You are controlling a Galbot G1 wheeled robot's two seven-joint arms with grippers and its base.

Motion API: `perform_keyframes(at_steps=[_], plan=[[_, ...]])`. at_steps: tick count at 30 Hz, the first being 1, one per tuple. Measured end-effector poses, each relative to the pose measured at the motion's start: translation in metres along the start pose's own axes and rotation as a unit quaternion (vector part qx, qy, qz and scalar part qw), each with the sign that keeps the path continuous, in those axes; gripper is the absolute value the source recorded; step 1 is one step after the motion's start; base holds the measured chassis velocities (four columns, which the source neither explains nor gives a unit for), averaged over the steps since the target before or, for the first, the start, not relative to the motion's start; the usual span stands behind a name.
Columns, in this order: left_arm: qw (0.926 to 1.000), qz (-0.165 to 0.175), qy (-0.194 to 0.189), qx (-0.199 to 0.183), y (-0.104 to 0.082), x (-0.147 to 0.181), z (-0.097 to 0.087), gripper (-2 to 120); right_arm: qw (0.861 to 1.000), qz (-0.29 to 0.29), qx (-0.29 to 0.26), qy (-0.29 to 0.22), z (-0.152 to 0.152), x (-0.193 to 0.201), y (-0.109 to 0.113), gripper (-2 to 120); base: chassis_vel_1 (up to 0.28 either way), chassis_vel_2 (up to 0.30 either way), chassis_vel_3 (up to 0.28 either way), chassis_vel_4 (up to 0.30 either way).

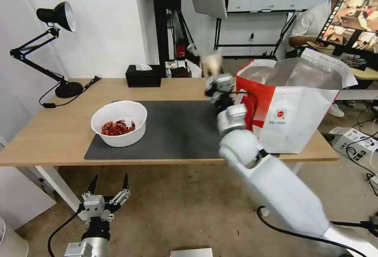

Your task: Pick up the trash from the table and place it into the takeout bag.

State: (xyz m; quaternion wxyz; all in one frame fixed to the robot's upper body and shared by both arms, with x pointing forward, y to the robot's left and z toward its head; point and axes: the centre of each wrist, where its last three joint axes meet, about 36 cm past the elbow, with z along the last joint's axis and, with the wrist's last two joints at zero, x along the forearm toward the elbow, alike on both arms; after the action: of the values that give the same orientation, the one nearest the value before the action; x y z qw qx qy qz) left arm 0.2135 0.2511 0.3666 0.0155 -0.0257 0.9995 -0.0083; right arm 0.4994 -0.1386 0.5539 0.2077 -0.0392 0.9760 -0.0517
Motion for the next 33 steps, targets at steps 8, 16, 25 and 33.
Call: perform_keyframes(at_steps=[8, 16, 25, 33], plan=[[1.0000, 0.001, -0.003, -0.001, 0.001, -0.002, -0.002, 100, 0.991, 0.116, 0.030, 0.052, -0.022, -0.032, -0.067, 7, 0.000, 0.000, 0.000, 0.000], [1.0000, 0.003, -0.005, 0.001, -0.002, 0.000, -0.006, 100, 0.983, 0.147, 0.060, 0.091, -0.022, -0.030, -0.084, 9, 0.000, 0.000, 0.000, 0.000], [1.0000, 0.006, -0.006, -0.004, 0.001, 0.002, -0.010, 100, 0.981, 0.143, 0.067, 0.113, -0.027, -0.022, -0.089, 41, 0.000, 0.000, 0.000, 0.000], [1.0000, 0.008, -0.003, -0.003, -0.004, 0.005, -0.009, 100, 0.980, 0.140, 0.070, 0.118, -0.031, -0.019, -0.095, 68, 0.000, 0.000, 0.000, 0.000]])
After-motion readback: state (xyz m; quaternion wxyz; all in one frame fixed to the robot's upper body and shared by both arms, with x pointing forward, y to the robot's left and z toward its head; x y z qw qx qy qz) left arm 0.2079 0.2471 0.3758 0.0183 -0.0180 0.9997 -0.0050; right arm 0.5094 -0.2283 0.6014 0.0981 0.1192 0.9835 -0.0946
